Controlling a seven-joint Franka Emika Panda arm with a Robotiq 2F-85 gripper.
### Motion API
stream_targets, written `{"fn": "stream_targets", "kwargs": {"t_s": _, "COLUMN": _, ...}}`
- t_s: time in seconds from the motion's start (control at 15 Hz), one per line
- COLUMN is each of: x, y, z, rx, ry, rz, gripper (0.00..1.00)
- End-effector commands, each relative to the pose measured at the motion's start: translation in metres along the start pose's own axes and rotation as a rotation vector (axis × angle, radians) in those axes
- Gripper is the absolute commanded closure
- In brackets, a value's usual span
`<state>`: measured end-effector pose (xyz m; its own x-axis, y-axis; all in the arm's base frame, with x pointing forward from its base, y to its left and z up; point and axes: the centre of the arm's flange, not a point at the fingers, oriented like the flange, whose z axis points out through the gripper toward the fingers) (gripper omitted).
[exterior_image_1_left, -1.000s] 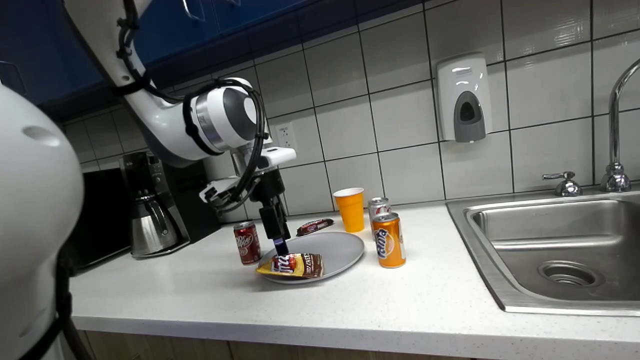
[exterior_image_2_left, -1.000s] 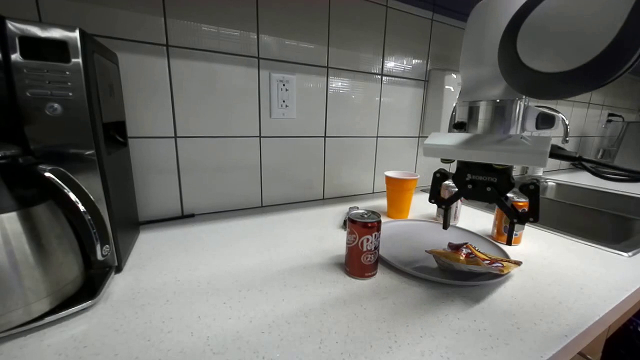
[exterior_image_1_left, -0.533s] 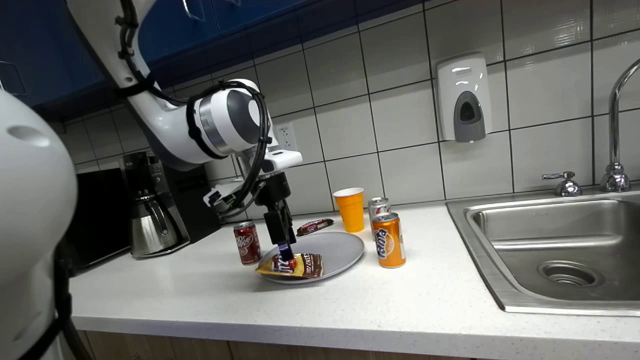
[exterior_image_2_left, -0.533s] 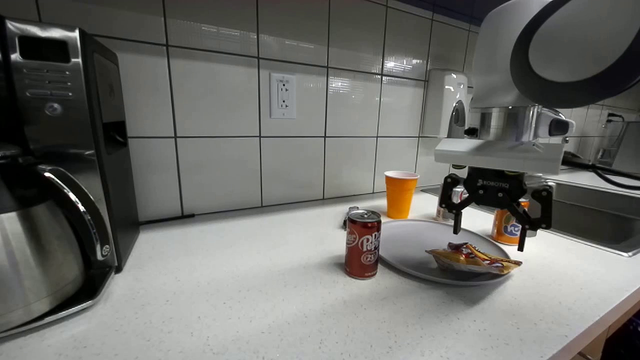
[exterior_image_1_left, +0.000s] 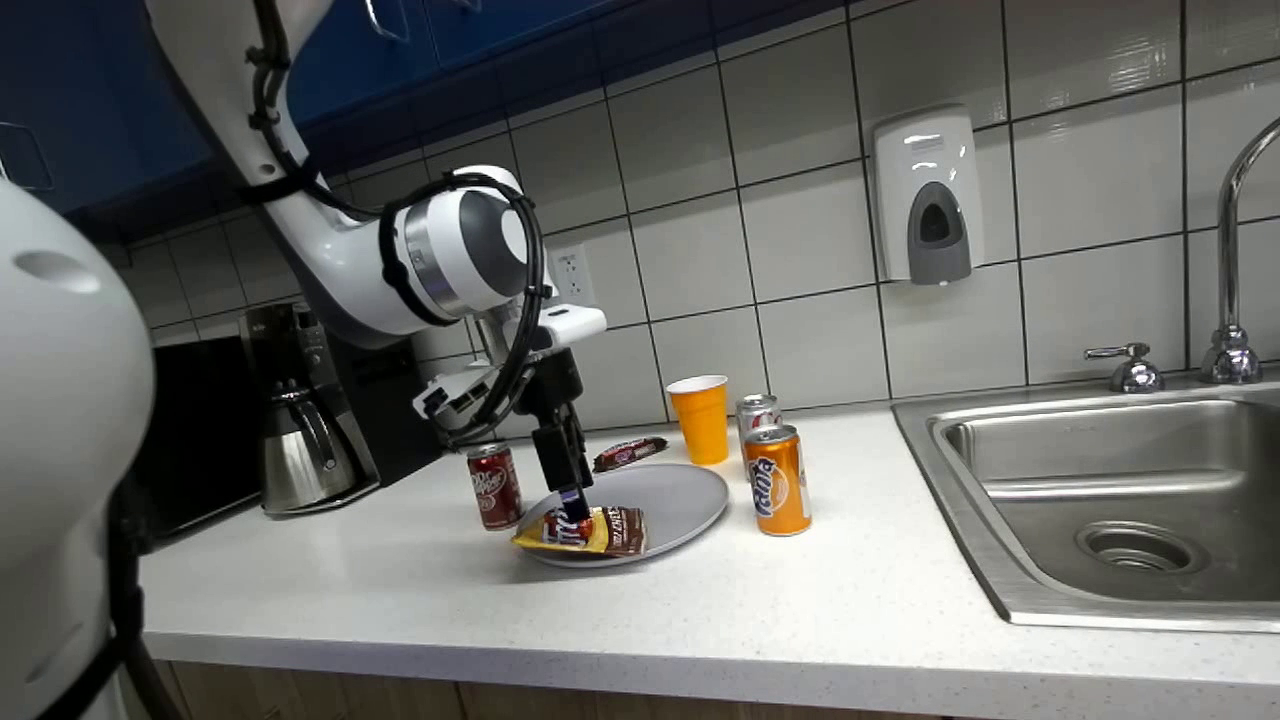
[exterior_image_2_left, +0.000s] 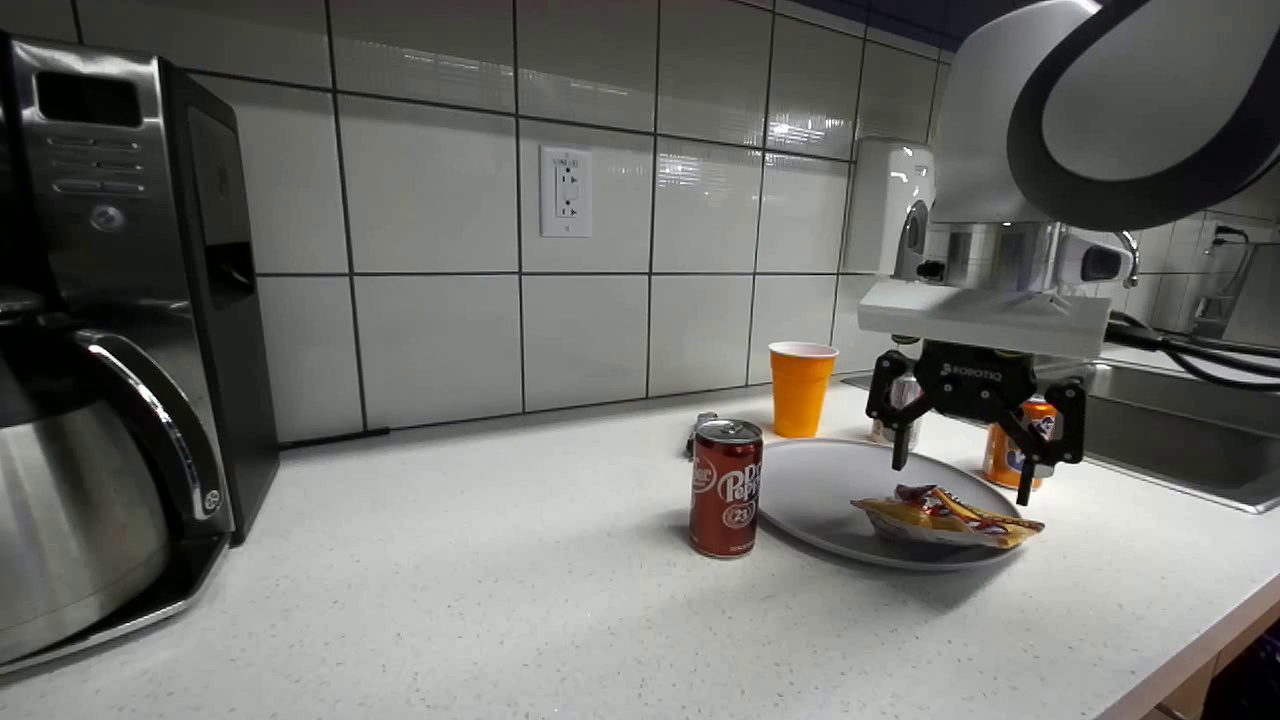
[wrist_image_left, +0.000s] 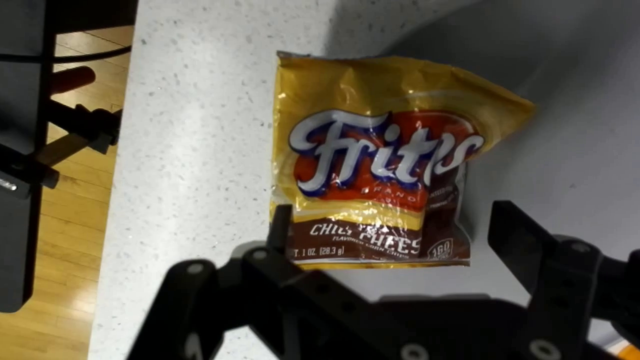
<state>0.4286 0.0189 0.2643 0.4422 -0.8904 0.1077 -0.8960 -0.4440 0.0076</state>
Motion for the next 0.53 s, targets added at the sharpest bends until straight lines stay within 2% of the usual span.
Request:
{"fn": "stream_targets", "kwargs": {"t_s": 0.0, "x": 0.0054, "y": -0.0088, "z": 0.0104, "rx": 0.012, "ry": -0.002, "rz": -0.020, "gripper": 0.00}}
{"fn": "stream_targets", "kwargs": {"t_s": 0.27, "x": 0.0071, "y": -0.0124, "z": 0.0144, "rx": 0.016, "ry": 0.001, "rz": -0.020, "gripper": 0.00}}
{"fn": "stream_targets", "kwargs": {"t_s": 0.33, "x": 0.0074, "y": -0.0133, "z": 0.0151, "rx": 0.017, "ry": 0.002, "rz": -0.020, "gripper": 0.25}}
{"fn": "stream_targets", "kwargs": {"t_s": 0.47, "x": 0.0079, "y": -0.0148, "z": 0.0160, "rx": 0.019, "ry": 0.002, "rz": -0.021, "gripper": 0.34}}
